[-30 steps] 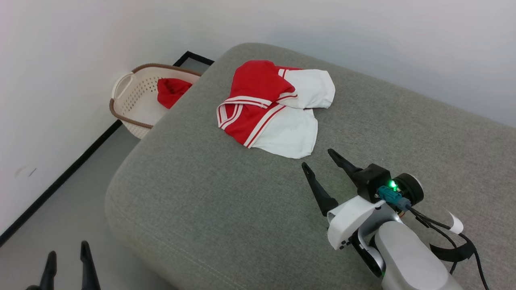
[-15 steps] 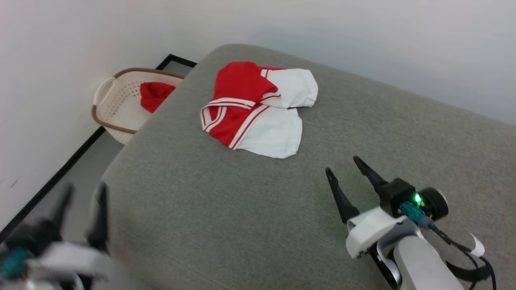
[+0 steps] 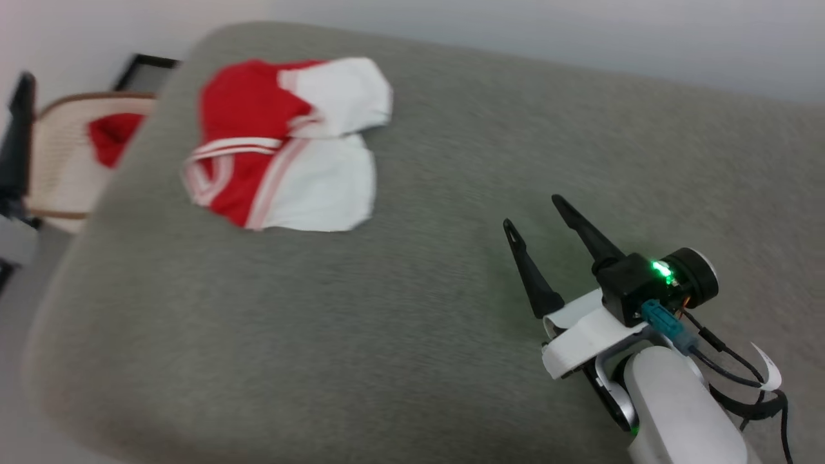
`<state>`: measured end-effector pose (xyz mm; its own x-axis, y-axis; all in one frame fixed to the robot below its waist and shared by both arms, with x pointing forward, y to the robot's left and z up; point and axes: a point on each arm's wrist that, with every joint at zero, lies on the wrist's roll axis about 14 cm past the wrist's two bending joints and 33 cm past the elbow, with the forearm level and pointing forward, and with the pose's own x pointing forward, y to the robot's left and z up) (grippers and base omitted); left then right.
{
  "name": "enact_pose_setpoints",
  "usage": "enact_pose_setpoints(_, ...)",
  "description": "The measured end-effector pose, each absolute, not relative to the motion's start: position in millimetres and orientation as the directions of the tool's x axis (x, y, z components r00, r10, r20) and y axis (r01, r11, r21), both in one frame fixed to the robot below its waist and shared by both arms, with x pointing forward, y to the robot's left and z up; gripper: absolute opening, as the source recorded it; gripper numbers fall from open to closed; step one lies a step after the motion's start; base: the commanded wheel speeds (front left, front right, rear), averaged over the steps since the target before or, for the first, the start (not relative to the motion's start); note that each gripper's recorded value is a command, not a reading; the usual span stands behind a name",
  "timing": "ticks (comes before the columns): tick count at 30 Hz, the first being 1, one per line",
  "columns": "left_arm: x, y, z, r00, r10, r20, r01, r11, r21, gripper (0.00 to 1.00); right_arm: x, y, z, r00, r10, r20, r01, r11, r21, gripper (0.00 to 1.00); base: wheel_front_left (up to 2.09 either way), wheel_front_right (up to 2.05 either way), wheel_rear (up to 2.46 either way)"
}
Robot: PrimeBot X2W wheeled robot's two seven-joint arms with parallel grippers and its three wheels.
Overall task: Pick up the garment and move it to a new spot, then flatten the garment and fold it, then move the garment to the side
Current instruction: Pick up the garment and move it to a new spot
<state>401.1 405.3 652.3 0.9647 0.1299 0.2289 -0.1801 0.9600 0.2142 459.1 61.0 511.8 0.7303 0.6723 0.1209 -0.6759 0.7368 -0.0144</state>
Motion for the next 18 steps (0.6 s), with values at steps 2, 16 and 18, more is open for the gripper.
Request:
enact_pose_setpoints(2,428,402,641,0.979,0.101,0.177,-0.139,0.966,0.217,1.0,464,45,506,0.759,0.641,0.115,-0.645,0.764,-0.003,1.0,0.0,0.0,0.0)
enact_pose_setpoints(16,527,353,487,0.862,-0.082,-0.5,0.092,0.996,-0.004,1.0,483,-33,457,0.873,0.488,0.029,-0.488,0.872,0.028,1.0,0.0,0.0,0.0)
enact_pose_setpoints(18,531,345,465,0.818,-0.102,-0.567,0.111,0.994,-0.019,1.0,484,-41,451,0.882,0.471,0.016,-0.472,0.881,0.027,1.0,0.0,0.0,0.0)
